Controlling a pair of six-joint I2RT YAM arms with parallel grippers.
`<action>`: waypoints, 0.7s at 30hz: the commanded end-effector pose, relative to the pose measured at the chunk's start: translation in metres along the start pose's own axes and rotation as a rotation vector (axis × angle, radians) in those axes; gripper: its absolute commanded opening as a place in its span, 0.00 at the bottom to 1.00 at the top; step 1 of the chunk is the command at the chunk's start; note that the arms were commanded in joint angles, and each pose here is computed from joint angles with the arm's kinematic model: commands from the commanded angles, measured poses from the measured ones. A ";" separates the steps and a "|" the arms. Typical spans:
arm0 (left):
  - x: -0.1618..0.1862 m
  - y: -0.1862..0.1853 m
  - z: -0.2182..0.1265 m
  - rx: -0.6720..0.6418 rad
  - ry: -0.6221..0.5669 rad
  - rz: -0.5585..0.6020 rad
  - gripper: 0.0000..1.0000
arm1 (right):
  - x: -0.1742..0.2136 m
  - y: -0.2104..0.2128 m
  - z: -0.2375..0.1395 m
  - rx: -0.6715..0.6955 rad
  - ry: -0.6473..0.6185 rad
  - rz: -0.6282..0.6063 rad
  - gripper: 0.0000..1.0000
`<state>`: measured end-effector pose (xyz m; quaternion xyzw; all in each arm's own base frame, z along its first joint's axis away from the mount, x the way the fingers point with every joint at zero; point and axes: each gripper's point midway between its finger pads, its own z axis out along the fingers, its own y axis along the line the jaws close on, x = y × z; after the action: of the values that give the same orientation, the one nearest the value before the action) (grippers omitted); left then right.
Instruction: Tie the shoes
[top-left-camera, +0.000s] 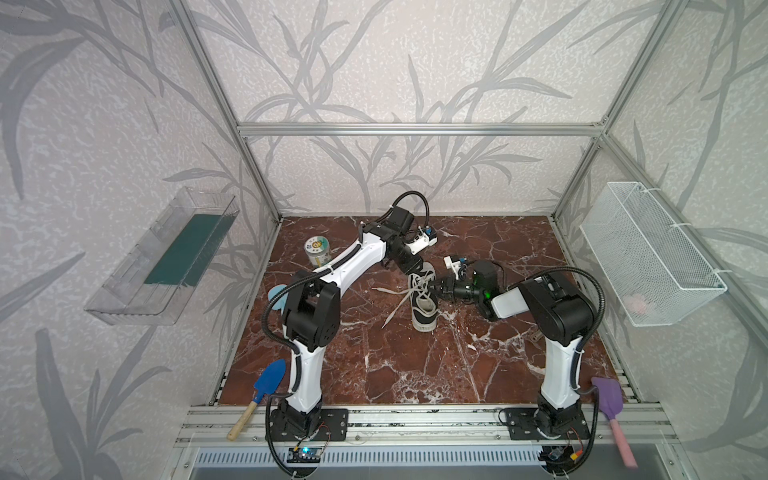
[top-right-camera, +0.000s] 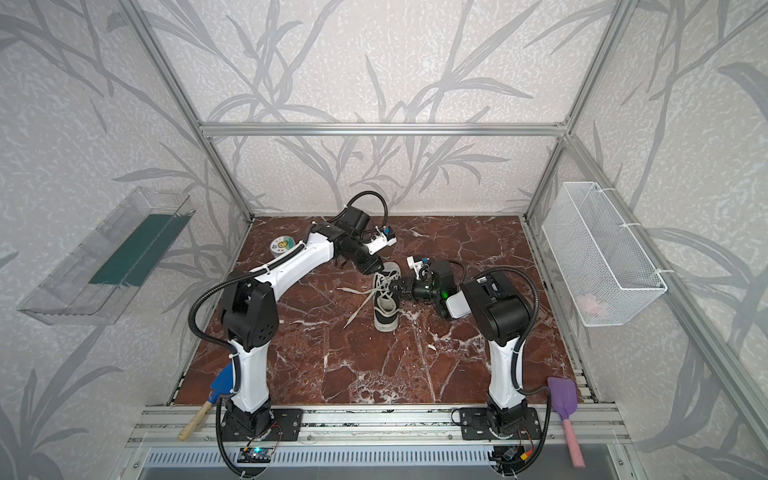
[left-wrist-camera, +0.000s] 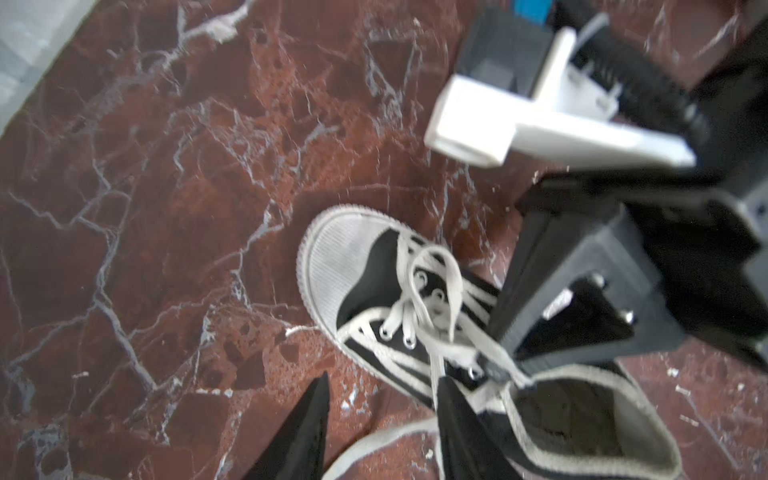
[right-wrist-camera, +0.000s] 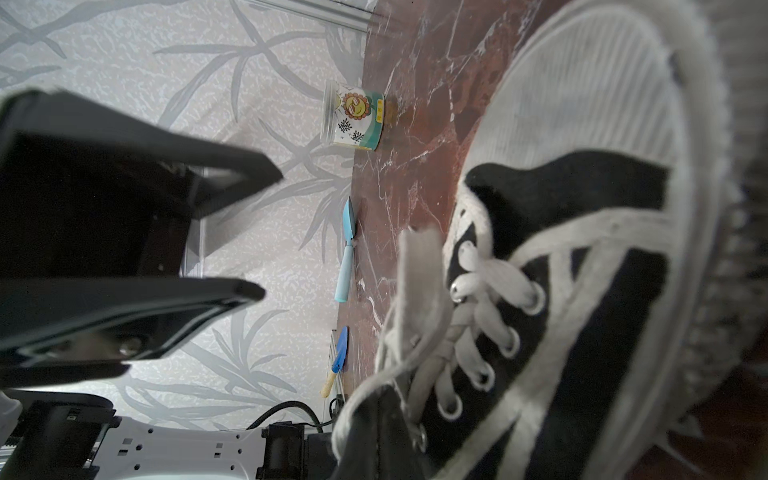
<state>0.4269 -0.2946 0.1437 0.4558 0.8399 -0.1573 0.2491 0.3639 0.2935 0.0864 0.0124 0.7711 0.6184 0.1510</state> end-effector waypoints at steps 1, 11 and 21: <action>-0.002 -0.008 0.011 0.073 0.037 -0.134 0.47 | -0.003 0.011 0.001 0.003 0.000 -0.064 0.00; -0.009 -0.015 0.028 0.107 0.031 -0.168 0.54 | 0.002 0.013 0.003 0.010 0.007 -0.103 0.00; -0.003 -0.024 0.038 0.128 0.037 -0.171 0.59 | 0.003 0.013 0.004 0.012 0.013 -0.104 0.00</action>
<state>0.4217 -0.3236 0.1153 0.4039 0.8691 -0.2114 0.1922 0.3575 0.2974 0.0790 -0.0105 0.7841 0.6003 0.1573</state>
